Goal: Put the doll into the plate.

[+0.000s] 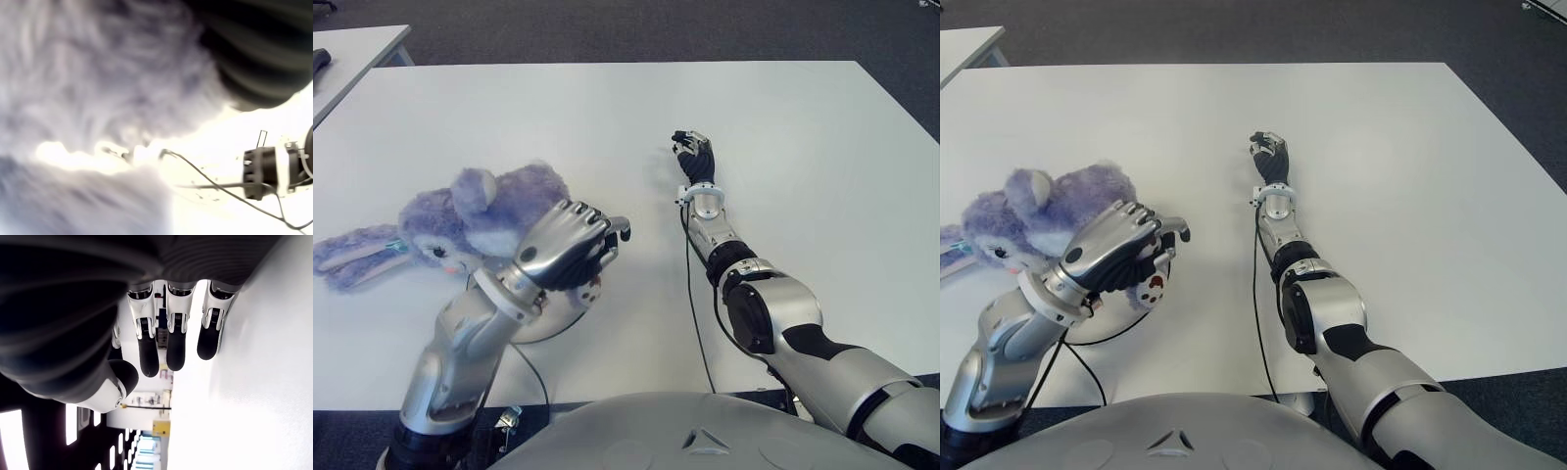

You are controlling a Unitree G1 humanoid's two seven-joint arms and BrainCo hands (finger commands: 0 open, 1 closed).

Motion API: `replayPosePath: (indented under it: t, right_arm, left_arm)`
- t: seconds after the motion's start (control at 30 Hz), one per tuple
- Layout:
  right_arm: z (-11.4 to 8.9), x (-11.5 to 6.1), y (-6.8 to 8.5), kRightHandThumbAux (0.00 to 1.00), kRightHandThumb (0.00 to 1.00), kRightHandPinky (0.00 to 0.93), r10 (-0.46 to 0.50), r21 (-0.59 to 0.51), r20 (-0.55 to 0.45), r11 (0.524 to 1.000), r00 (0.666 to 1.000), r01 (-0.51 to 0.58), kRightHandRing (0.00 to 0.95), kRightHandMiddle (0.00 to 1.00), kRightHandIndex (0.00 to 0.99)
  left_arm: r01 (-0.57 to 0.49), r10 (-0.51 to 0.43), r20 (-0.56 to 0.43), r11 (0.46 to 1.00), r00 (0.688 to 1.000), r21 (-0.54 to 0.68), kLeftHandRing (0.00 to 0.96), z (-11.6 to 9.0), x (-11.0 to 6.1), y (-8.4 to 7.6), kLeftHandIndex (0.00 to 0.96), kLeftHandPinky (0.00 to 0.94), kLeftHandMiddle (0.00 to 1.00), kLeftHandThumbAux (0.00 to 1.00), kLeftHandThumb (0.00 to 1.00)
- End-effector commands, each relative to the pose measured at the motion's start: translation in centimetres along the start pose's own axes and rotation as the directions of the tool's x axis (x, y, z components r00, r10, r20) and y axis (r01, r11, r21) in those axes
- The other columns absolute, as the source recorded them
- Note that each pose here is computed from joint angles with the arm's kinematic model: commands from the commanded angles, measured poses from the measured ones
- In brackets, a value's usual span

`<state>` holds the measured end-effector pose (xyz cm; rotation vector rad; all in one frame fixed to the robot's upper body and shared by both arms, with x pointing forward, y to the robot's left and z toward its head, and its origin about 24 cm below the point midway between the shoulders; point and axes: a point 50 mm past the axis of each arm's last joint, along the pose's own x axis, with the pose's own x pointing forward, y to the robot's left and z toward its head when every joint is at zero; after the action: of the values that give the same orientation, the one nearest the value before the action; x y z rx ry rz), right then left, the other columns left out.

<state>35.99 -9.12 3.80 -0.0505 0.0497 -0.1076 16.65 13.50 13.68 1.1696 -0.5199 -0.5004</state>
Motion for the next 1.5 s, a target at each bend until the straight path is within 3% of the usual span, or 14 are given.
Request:
replayPosePath:
  t: [0.03, 0.57, 1.0, 1.27, 1.5]
  right_arm:
    - [-9.7, -7.1, 2.9, 0.739, 0.704, 0.195, 0.054, 0.021, -0.441, 0.999, 0.896, -0.05, 0.204, 0.248, 0.401]
    - [-9.7, -7.2, 3.0, 0.739, 0.705, 0.197, 0.062, 0.03, -0.439, 0.998, 0.896, -0.055, 0.2, 0.247, 0.4]
    - [-9.7, -7.2, 2.9, 0.739, 0.706, 0.207, 0.062, 0.019, -0.432, 0.998, 0.9, -0.059, 0.209, 0.254, 0.401]
    - [-9.7, -7.2, 3.0, 0.739, 0.705, 0.202, 0.066, 0.018, -0.433, 0.998, 0.899, -0.065, 0.207, 0.251, 0.4]
    - [-9.8, -7.2, 3.0, 0.739, 0.706, 0.201, 0.065, 0.019, -0.434, 0.998, 0.899, -0.063, 0.208, 0.251, 0.4]
  left_arm:
    - [-0.014, 0.012, -0.04, 0.998, 0.999, -0.066, 0.835, 0.2, -0.4, -1.2, 0.441, 0.843, 0.833, 0.699, 0.742]
    - [-0.104, 0.107, -0.001, 0.961, 0.994, -0.255, 0.821, 1.2, 0.0, -3.7, 0.441, 0.837, 0.816, 0.698, 0.741]
    - [-0.123, 0.1, -0.079, 0.914, 0.992, -0.387, 0.826, 1.9, -0.9, -7.1, 0.442, 0.848, 0.813, 0.695, 0.741]
    - [-0.184, 0.129, -0.157, 0.894, 0.979, -0.408, 0.765, 1.4, -1.1, -9.8, 0.434, 0.758, 0.733, 0.686, 0.735]
    - [-0.276, 0.191, -0.228, 0.857, 0.955, -0.435, 0.682, 1.3, -1.4, -10.8, 0.429, 0.671, 0.657, 0.681, 0.732]
